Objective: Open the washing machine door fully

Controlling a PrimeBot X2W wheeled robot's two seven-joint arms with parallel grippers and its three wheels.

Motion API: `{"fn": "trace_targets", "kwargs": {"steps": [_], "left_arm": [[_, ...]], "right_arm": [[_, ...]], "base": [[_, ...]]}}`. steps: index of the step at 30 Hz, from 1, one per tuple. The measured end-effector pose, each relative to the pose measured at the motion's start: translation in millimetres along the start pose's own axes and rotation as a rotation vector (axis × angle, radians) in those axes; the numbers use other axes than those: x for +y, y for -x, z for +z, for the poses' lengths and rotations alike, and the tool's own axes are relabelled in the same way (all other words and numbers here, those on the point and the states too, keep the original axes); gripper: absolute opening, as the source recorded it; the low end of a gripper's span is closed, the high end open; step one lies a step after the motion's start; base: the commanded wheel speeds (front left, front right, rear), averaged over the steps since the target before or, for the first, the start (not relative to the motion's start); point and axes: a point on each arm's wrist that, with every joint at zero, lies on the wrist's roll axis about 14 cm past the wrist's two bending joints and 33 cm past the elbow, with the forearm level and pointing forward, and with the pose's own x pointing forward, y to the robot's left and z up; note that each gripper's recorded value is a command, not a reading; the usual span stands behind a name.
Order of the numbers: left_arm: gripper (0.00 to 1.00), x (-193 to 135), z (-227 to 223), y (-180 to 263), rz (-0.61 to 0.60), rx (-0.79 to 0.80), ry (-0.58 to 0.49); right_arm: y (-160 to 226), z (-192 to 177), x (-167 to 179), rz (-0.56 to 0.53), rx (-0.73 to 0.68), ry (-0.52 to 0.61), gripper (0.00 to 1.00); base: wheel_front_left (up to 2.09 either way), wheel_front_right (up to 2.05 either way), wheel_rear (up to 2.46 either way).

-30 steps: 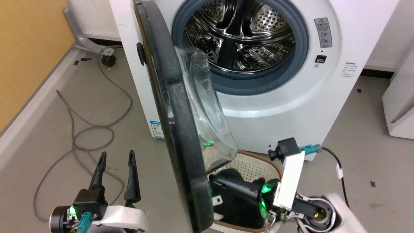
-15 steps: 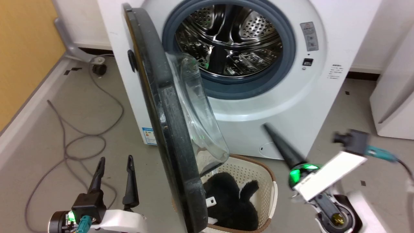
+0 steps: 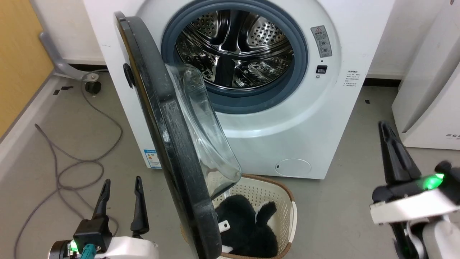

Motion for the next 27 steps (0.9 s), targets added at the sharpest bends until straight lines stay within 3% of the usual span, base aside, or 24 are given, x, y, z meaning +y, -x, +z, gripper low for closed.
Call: {"fn": "trace_targets", "kwargs": {"steps": [4, 9, 10, 11, 12, 23, 24, 25, 27], "left_arm": [[1.00, -1, 2, -1, -0.003, -0.006, 0.002], [1.00, -2, 4, 0, -0.004, -0.013, 0.004], [1.00, -1, 5, 0, -0.004, -0.014, 0.004], [1.00, -1, 5, 0, -0.004, -0.016, 0.004], [1.00, -1, 6, 1, -0.003, -0.018, 0.004], [1.00, 2, 3, 6, 0.003, -0.007, 0.001], [0.22, 3, 3, 6, 0.007, -0.007, 0.001], [0.00, 5, 4, 6, 0.014, -0.012, 0.000], [0.00, 9, 10, 5, 0.029, -0.028, -0.003]], "right_arm": [[17, -8, -7, -0.046, 0.032, 0.151, 0.00], [45, -38, -15, -0.119, 0.132, 0.151, 0.00], [52, -45, -17, -0.131, 0.156, 0.145, 0.15], [58, -51, -19, -0.146, 0.179, 0.137, 0.63], [64, -56, -21, -0.159, 0.199, 0.133, 1.00], [95, -81, -24, -0.182, 0.310, 0.181, 1.00], [95, -80, -25, -0.183, 0.308, 0.182, 1.00], [94, -79, -25, -0.183, 0.304, 0.187, 1.00], [92, -76, -25, -0.184, 0.295, 0.187, 1.00]], "base": [[0.00, 0.00, 0.00], [0.00, 0.00, 0.00], [0.00, 0.00, 0.00], [0.00, 0.00, 0.00], [0.00, 0.00, 0.00], [0.00, 0.00, 0.00], [0.00, 0.00, 0.00], [0.00, 0.00, 0.00], [0.00, 0.00, 0.00]]}}
